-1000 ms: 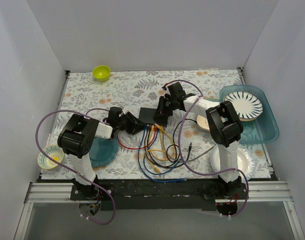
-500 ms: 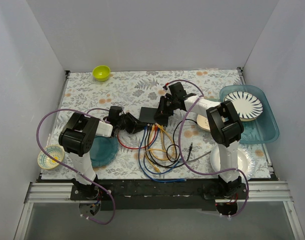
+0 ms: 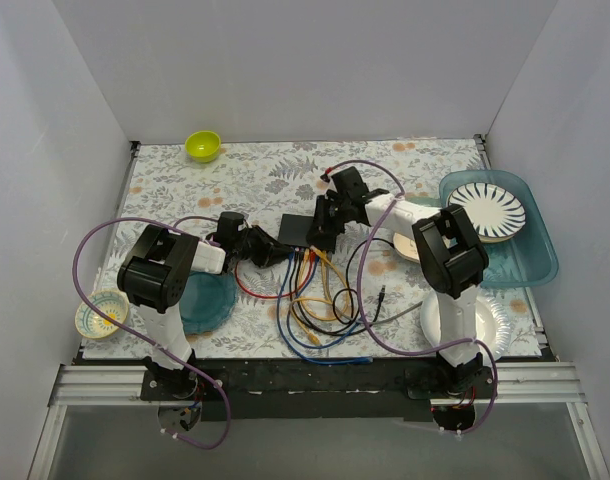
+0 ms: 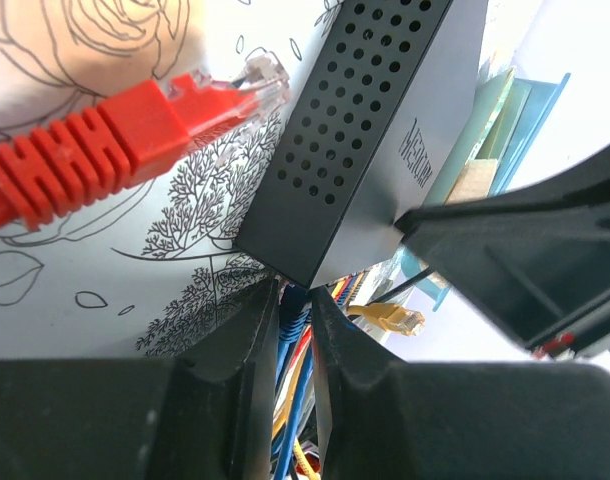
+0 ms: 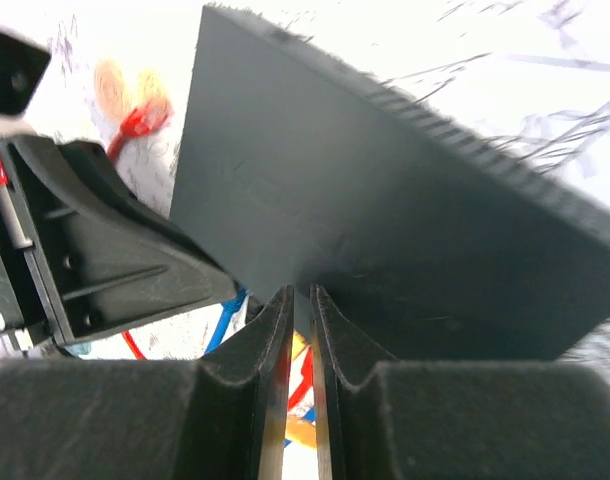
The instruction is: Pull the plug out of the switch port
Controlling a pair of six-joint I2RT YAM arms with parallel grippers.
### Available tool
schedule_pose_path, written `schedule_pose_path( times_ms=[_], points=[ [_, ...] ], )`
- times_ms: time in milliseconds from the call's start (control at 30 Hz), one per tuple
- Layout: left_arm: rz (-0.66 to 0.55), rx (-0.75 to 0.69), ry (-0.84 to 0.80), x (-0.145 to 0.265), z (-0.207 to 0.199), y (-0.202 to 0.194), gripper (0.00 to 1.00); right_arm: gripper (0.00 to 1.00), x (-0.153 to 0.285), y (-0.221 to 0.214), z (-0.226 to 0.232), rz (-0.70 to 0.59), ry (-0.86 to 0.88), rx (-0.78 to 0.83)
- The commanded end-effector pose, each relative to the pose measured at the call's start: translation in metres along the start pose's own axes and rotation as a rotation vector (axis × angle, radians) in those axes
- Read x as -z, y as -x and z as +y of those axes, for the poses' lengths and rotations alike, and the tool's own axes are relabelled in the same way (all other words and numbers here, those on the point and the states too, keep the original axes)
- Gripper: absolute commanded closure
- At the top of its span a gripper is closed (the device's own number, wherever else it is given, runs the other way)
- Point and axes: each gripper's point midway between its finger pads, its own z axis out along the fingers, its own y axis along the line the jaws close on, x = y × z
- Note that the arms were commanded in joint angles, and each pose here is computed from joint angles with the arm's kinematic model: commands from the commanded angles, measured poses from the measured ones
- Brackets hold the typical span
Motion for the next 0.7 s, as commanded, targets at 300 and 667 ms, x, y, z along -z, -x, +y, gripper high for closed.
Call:
schedule_pose_path(
  times_ms=[300, 667],
  points=[
    [-0.007, 0.037, 0.191, 0.0, 0.057, -0.005, 1.0, 0.81, -0.022, -0.055, -0.006, 0.177, -0.097, 0.078],
    [0.012, -0.014, 0.186, 0.015, 0.057, -0.016, 1.0, 0.82, -0.042, -0.034, -0.006, 0.146, -0.109, -0.005]
  ],
)
